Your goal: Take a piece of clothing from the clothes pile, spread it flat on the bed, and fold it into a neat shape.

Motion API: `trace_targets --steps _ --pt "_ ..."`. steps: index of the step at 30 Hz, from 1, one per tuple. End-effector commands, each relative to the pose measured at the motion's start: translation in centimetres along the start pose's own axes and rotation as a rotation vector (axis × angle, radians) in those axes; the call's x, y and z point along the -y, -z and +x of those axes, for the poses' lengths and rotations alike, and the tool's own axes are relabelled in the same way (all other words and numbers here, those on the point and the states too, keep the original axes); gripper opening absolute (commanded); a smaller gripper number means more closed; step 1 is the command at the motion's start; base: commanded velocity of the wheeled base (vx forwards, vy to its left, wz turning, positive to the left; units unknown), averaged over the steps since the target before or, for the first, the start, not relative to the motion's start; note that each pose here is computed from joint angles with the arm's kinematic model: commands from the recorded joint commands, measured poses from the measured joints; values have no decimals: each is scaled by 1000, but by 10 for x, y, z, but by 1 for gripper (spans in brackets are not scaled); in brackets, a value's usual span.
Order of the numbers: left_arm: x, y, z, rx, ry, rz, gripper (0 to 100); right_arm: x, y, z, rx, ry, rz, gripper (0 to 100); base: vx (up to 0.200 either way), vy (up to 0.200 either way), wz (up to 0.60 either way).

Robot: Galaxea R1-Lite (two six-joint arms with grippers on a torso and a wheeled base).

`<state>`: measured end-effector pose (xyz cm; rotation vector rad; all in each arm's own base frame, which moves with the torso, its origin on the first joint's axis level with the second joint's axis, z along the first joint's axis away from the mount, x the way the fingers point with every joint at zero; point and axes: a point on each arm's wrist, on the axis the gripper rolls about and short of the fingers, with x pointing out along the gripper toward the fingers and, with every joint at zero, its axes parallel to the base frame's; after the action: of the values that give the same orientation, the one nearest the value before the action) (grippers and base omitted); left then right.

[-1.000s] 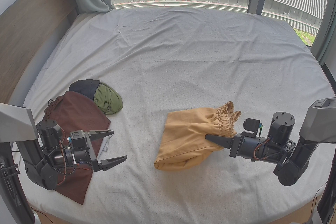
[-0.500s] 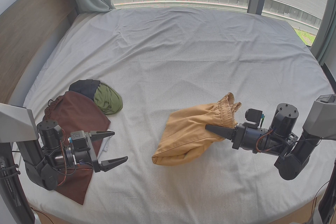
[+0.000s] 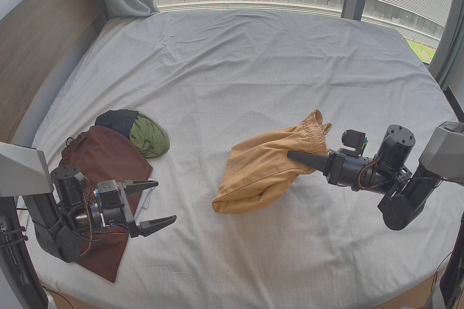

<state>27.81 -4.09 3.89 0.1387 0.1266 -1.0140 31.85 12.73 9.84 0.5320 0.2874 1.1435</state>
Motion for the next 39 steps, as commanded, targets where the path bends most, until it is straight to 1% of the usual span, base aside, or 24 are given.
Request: trace_targets --steps 1,7,11,16,17,23,31,39 --pt "0 0 0 0 1 -1 100 11 -6 5 8 -16 1 0 0 0 0" --pt "0 0 0 -1 0 -1 100 27 -16 11 5 -66 -1 0 0 0 0" --pt "0 0 0 -1 0 -2 100 39 -21 17 18 -72 8 0 0 0 0" --pt "1 1 0 -3 1 -4 100 52 -18 24 18 -72 19 0 0 0 0" --pt "1 1 0 -3 1 -4 100 58 -16 28 18 -74 18 0 0 0 0" --pt "1 1 0 -3 2 -3 100 70 -12 35 21 -76 14 0 0 0 0" --pt "1 2 -1 -6 3 -8 100 73 -14 35 26 -76 11 0 0 0 0" --pt "1 2 -1 -6 3 -8 100 69 -36 45 70 -119 -5 0 0 0 0"
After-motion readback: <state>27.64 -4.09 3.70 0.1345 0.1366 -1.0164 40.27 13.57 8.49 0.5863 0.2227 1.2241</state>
